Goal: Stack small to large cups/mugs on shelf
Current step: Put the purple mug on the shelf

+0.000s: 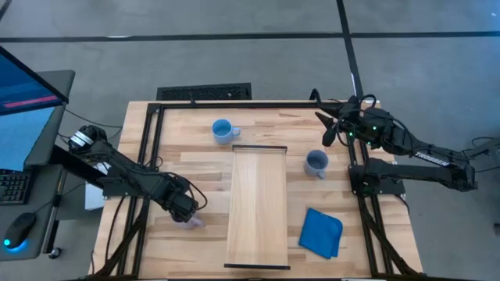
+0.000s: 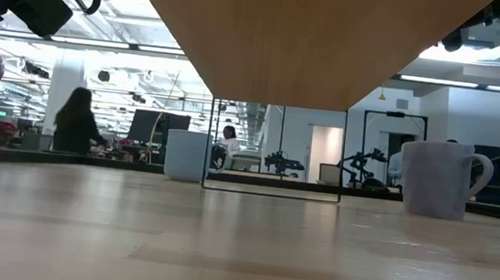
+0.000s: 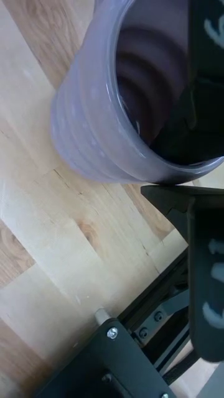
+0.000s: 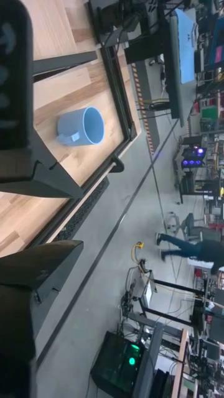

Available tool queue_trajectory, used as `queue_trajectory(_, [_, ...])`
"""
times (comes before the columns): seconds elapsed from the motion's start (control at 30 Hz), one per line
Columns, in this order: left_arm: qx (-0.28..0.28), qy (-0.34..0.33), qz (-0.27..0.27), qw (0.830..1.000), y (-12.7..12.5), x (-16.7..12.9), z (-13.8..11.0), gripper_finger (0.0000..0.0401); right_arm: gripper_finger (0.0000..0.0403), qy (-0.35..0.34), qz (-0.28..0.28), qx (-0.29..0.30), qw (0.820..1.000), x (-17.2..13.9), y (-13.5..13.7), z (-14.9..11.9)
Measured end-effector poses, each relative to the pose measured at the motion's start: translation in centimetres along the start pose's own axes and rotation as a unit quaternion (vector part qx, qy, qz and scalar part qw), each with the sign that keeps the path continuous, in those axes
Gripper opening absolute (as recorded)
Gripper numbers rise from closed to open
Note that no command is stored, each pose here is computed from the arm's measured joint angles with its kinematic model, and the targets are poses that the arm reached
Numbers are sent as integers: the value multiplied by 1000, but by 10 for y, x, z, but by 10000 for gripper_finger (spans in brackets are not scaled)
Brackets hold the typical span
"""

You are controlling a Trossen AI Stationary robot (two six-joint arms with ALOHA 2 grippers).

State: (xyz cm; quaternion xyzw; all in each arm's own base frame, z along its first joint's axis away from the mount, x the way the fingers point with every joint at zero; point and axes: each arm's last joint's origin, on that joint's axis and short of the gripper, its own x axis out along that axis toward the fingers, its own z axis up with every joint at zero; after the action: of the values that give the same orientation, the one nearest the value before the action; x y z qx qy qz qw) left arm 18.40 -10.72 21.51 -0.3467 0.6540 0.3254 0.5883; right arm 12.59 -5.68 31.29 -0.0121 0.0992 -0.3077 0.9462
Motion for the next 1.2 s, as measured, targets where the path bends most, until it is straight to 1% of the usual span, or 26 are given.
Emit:
queue_trajectory(0.47, [0, -2, 0, 1000, 0, 0, 0, 39, 143, 0, 0, 0, 1000, 0, 0, 0])
queue_trajectory(0.63, [33, -5, 1, 999, 0, 0, 1, 39, 143, 0, 0, 0, 1000, 0, 0, 0])
queue_trajectory(0.73, [36, -11, 2, 999, 0, 0, 1, 39, 143, 0, 0, 0, 1000, 0, 0, 0])
queue_trajectory(0.87, [34, -29, 3, 999, 0, 0, 2, 39, 143, 1, 0, 0, 1000, 0, 0, 0])
queue_trajectory(1.0, [24, -31, 1, 999, 0, 0, 6, 36, 143, 1, 0, -1, 1000, 0, 0, 0])
queue_trajectory(1.2, [10, -53, -4, 999, 0, -2, 21, 23, 143, 1, 0, 0, 1000, 0, 0, 0])
